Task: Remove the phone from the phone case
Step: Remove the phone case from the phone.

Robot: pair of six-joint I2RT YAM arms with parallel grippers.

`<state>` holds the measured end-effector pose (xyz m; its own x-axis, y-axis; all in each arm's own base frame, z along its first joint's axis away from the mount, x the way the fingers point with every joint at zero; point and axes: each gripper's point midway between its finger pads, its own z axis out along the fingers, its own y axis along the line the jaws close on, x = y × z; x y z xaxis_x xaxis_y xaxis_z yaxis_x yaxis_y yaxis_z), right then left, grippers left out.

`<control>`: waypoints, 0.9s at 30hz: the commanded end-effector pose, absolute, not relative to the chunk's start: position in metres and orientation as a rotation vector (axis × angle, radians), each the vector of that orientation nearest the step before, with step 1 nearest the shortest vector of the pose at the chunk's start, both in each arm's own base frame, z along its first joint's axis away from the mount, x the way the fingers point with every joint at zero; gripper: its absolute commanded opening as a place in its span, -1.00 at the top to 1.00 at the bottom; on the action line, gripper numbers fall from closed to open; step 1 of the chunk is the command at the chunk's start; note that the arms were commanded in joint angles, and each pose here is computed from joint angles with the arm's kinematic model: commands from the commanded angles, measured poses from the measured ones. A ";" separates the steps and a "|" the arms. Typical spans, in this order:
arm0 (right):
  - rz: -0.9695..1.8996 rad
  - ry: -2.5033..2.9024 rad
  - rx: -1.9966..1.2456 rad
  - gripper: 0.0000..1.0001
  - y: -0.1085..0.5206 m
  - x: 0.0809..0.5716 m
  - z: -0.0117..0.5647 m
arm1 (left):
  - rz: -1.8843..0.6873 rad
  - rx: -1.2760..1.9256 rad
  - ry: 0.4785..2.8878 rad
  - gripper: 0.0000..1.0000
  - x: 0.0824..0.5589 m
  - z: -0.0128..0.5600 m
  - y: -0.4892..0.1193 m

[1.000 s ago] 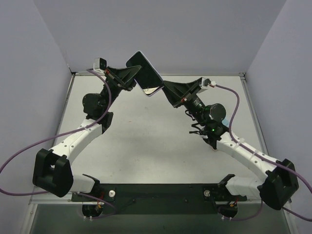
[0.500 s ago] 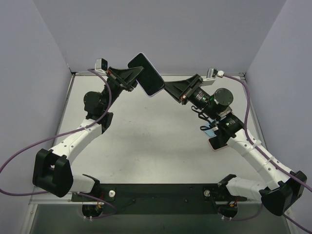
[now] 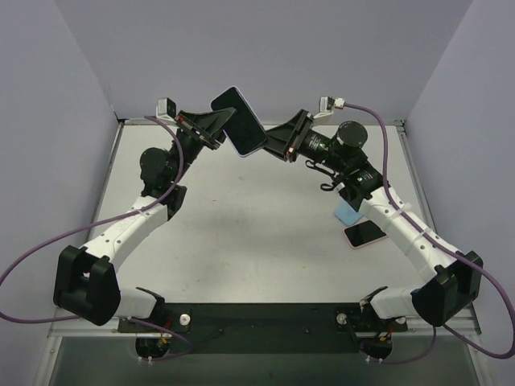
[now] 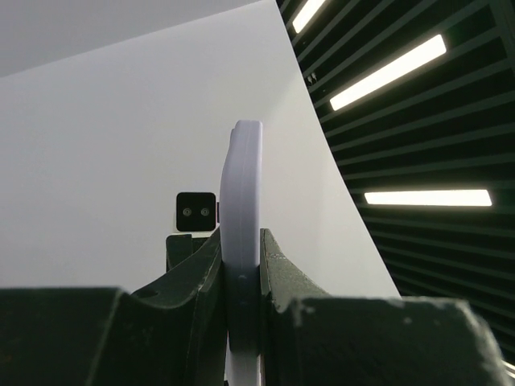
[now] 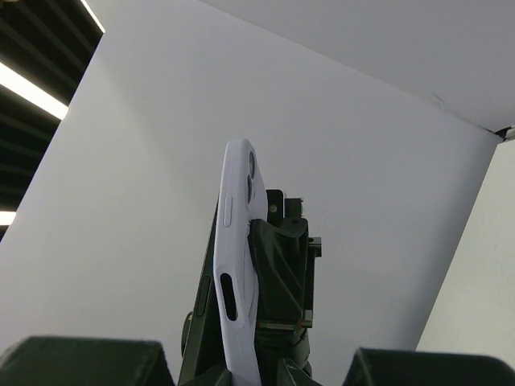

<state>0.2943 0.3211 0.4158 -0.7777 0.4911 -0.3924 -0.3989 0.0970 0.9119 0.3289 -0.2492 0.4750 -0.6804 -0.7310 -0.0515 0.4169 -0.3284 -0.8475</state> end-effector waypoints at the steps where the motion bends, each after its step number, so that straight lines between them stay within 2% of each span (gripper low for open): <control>1: 1.772 2.076 0.102 0.50 0.360 0.293 0.329 | -2.323 0.099 1.111 1.00 0.204 0.531 -0.281; 2: 1.787 2.078 0.084 0.45 0.361 0.291 0.330 | -2.323 0.098 1.127 1.00 0.206 0.528 -0.284; 4: 1.800 2.078 0.073 0.47 0.363 0.292 0.331 | -2.322 0.098 1.160 1.00 0.207 0.521 -0.288; 8: 1.774 2.076 0.114 1.00 0.351 0.293 0.321 | -2.308 0.076 1.303 1.00 0.215 0.482 -0.300; 16: 1.544 2.151 0.301 1.00 0.295 0.289 0.264 | -2.226 -0.041 1.679 0.98 0.224 0.360 -0.319; 17: 1.505 2.173 0.314 1.00 0.289 0.286 0.250 | -2.224 -0.050 1.700 0.91 0.224 0.350 -0.320; 19: 1.448 2.182 0.352 1.00 0.275 0.282 0.239 | -2.205 -0.065 1.754 0.63 0.224 0.326 -0.322; 21: 1.399 2.211 0.392 1.00 0.264 0.277 0.219 | -2.182 -0.073 1.793 0.23 0.225 0.311 -0.324; 22: 1.382 2.197 0.400 1.00 0.258 0.275 0.219 | -2.152 -0.082 1.833 -0.10 0.227 0.300 -0.326; 23: 1.365 2.205 0.409 1.00 0.254 0.273 0.213 | -2.140 -0.081 1.853 -0.26 0.228 0.294 -0.327; 24: 1.332 2.228 0.431 1.00 0.248 0.270 0.202 | -2.130 -0.077 1.881 -0.35 0.228 0.285 -0.329; 25: 1.322 2.209 0.438 1.00 0.241 0.268 0.204 | -2.108 -0.078 1.917 -0.54 0.228 0.276 -0.330; 27: 1.286 2.218 0.469 1.00 0.232 0.266 0.196 | -2.095 -0.088 1.975 -0.65 0.227 0.259 -0.332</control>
<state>0.2556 0.2617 0.2122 -0.8702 0.4462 -0.2089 -0.0094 0.4090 0.9125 0.2567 -0.3263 0.2476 -0.9236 -0.3832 0.0089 -0.0013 -0.0201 -0.9998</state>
